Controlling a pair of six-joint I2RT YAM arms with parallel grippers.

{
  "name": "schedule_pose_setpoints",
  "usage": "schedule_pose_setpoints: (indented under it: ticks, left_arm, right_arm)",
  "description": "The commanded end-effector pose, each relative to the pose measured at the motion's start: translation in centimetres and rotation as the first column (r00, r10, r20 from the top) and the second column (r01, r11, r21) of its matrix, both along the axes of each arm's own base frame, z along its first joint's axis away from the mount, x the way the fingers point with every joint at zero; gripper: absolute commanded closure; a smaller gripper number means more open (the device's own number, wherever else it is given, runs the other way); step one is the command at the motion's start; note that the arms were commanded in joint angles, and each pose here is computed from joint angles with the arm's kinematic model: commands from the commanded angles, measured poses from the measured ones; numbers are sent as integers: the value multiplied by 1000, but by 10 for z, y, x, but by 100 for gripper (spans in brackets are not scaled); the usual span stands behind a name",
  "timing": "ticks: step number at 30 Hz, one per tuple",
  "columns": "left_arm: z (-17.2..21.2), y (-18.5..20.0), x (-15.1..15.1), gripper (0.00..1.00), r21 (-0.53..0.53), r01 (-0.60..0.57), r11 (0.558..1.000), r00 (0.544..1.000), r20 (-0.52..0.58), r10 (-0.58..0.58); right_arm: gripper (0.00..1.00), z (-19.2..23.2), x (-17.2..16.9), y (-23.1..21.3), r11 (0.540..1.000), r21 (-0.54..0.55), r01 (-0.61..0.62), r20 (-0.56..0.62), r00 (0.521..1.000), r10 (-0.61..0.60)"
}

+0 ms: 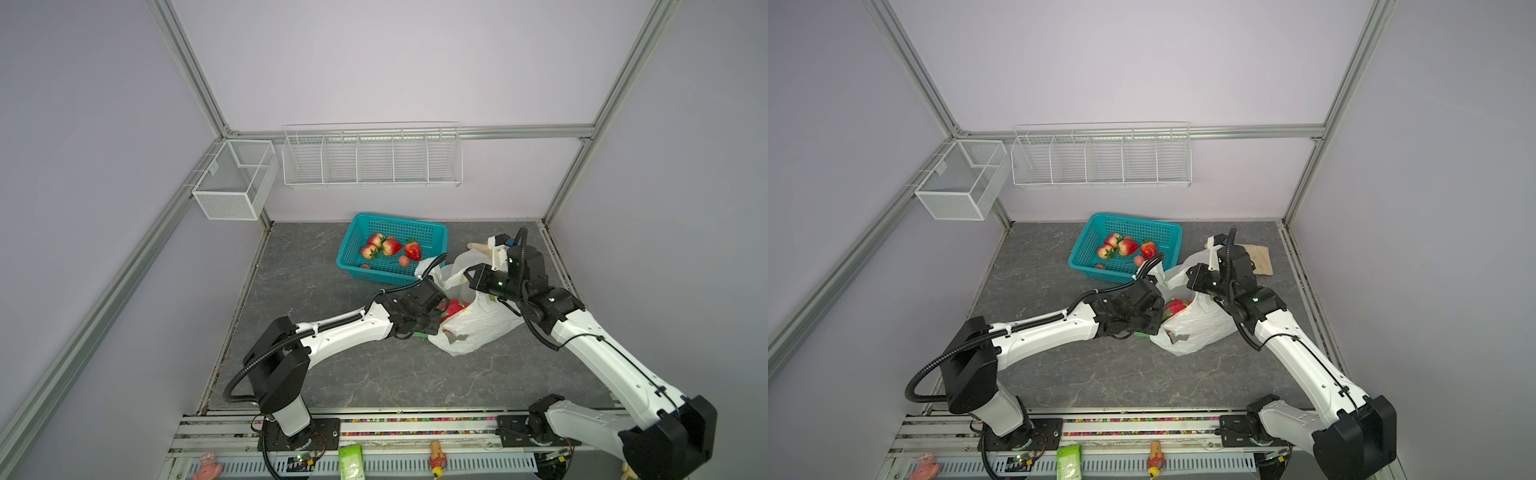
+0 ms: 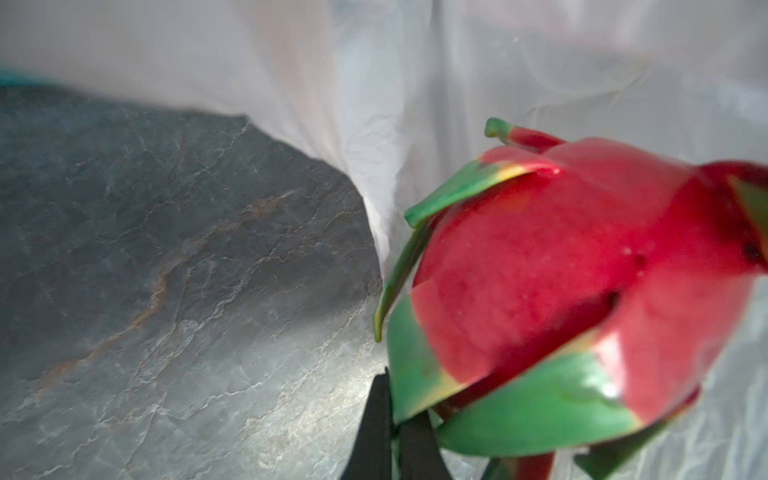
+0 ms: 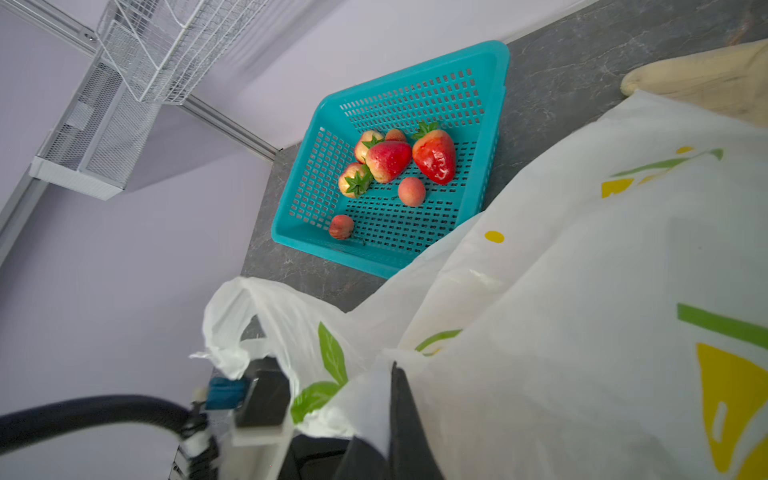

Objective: Place the fake fruits into the plastic bag and tie a complex knot
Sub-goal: 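Lower the dragon fruit into the bag held open by the right gripper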

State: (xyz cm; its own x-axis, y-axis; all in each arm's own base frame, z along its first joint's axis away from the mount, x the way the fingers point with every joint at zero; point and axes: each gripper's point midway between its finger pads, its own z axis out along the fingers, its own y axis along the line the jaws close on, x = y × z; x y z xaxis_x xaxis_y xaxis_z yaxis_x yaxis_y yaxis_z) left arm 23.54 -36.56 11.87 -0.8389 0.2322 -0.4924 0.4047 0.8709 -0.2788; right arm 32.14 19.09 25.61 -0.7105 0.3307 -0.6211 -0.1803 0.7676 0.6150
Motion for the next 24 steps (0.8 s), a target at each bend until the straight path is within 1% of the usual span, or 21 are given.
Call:
schedule_pose_setpoints:
  ticks: [1, 4, 5, 7, 9, 10, 11, 14, 16, 18, 20, 24]
  left_arm:
    - [34, -26, 19, 100, -164, -75, 984, 996, 38, 83]
    - [29, -37, 20, 100, -234, -104, 967, 995, -17, 103]
    - [29, -43, 20, 100, -271, -115, 956, 993, -39, 108]
    - [28, -53, 20, 100, -348, -142, 927, 989, -88, 119]
    - [31, -65, 20, 100, -438, -159, 885, 985, -132, 112]
    - [31, -68, 20, 100, -463, -169, 870, 982, -150, 110]
    - [33, -69, 21, 100, -484, -179, 856, 980, -163, 113]
    - [37, -64, 24, 100, -506, -210, 836, 975, -173, 140]
    - [37, -59, 26, 100, -523, -232, 820, 971, -176, 163]
    - [32, -54, 28, 100, -509, -248, 824, 968, -170, 186]
    - [21, -50, 29, 98, -492, -267, 829, 963, -170, 209]
    - [11, -49, 33, 93, -501, -296, 813, 955, -174, 240]
  right_arm:
    - [94, 2, -7, 9, 997, 71, -5, -11, 1000, 6]
    - [94, -8, -10, 4, 998, 59, 15, -19, 1000, -14]
    - [94, -11, -11, 2, 998, 56, 26, -22, 999, -25]
    - [94, -15, -13, 0, 998, 59, 32, -26, 999, -30]
    - [94, -11, -13, 0, 997, 72, 37, -18, 999, -35]
    - [94, -23, -16, -2, 997, 59, 41, -40, 998, -38]
    - [94, -25, -17, -3, 998, 55, 42, -46, 998, -39]
    - [94, -27, -21, -1, 998, 56, 27, -58, 998, -24]
    - [94, -28, -23, 3, 996, 87, 15, -73, 997, -9]
    - [94, -27, -26, 11, 990, 140, -3, -92, 996, 16]
    - [94, -25, -27, 17, 983, 182, -10, -97, 995, 28]
    - [94, -23, -29, 30, 975, 222, -25, -97, 994, 48]
